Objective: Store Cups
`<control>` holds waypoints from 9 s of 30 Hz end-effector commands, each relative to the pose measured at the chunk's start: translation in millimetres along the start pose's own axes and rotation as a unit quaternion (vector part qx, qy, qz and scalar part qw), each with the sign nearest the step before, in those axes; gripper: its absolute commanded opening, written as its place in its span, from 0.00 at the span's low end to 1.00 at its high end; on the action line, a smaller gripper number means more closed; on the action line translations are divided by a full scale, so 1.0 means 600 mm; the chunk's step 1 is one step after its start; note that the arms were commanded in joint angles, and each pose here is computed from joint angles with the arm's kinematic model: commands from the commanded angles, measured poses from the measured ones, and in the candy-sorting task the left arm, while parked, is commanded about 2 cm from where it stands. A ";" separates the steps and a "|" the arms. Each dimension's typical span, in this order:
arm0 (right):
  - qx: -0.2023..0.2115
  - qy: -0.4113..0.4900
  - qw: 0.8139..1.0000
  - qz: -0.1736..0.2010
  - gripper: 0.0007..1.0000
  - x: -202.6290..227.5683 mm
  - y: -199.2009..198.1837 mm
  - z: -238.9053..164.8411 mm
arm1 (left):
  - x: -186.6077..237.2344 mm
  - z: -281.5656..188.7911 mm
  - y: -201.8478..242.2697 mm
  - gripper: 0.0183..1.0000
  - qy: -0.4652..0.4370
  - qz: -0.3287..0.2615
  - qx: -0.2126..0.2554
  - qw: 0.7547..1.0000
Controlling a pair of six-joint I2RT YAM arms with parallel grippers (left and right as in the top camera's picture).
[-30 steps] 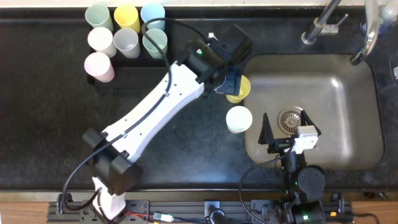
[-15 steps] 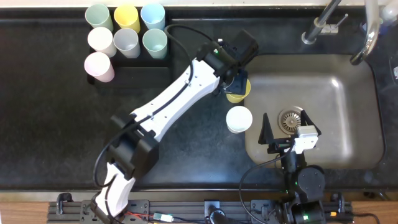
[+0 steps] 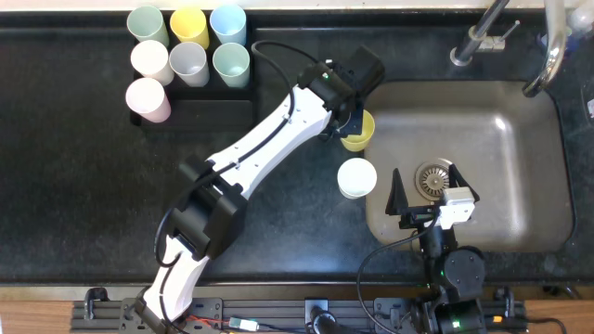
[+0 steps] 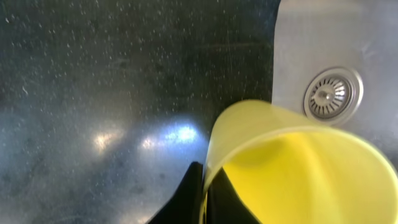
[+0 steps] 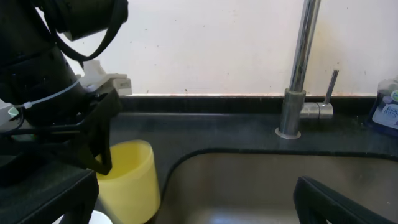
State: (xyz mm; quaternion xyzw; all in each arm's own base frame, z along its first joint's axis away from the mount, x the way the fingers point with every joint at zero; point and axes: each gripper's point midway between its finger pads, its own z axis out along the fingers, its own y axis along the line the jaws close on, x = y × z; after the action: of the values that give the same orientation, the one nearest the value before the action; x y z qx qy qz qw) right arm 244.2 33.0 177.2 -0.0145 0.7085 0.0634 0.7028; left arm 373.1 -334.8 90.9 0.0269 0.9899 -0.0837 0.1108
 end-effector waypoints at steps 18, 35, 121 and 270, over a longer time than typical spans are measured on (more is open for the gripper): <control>0.001 -0.001 1.000 0.000 1.00 0.005 -0.002 0.001 | -0.136 -0.383 0.254 0.02 -0.220 -0.337 0.052 0.914; 0.001 -0.001 1.000 0.000 1.00 0.005 -0.002 0.001 | 0.023 -0.345 0.465 0.02 -0.128 -0.633 -0.150 0.749; 0.001 -0.001 1.000 0.000 1.00 0.005 -0.002 0.001 | -0.013 -0.257 0.524 0.99 -0.164 -0.648 -0.123 0.734; 0.027 0.084 0.996 -0.019 1.00 -0.071 -0.007 0.014 | 0.204 -0.237 0.461 1.00 -0.586 0.020 0.017 0.810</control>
State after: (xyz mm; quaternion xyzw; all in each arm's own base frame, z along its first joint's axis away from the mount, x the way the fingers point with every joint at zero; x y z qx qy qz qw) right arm 249.0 28.1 158.2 -0.0199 0.7778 0.0306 0.6275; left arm 243.7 -35.4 155.5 -0.0106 0.7357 -0.1090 0.6683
